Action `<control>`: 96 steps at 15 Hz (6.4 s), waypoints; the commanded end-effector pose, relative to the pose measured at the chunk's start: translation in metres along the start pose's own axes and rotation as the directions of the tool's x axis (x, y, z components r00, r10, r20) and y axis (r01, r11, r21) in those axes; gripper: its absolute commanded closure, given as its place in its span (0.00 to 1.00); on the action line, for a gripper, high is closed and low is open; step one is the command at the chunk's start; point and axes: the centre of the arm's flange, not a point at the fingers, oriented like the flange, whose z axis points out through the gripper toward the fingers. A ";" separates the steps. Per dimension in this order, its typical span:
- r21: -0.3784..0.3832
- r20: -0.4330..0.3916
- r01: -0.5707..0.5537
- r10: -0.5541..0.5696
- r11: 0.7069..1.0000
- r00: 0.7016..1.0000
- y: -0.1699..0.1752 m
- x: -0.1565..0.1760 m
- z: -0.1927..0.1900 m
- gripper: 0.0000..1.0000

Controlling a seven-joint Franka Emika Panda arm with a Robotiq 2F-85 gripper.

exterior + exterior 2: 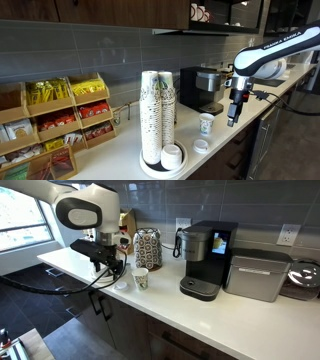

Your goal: Put the white lid on the pile of lids on the tray

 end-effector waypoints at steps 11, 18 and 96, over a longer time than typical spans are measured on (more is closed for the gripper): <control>-0.021 -0.043 0.050 -0.051 0.999 0.998 -0.035 0.010 0.052 0.00; -0.148 -0.090 0.106 -0.120 0.983 0.989 -0.080 0.051 0.092 0.00; -0.238 -0.244 -0.330 0.273 0.913 0.931 -0.053 0.102 0.164 0.00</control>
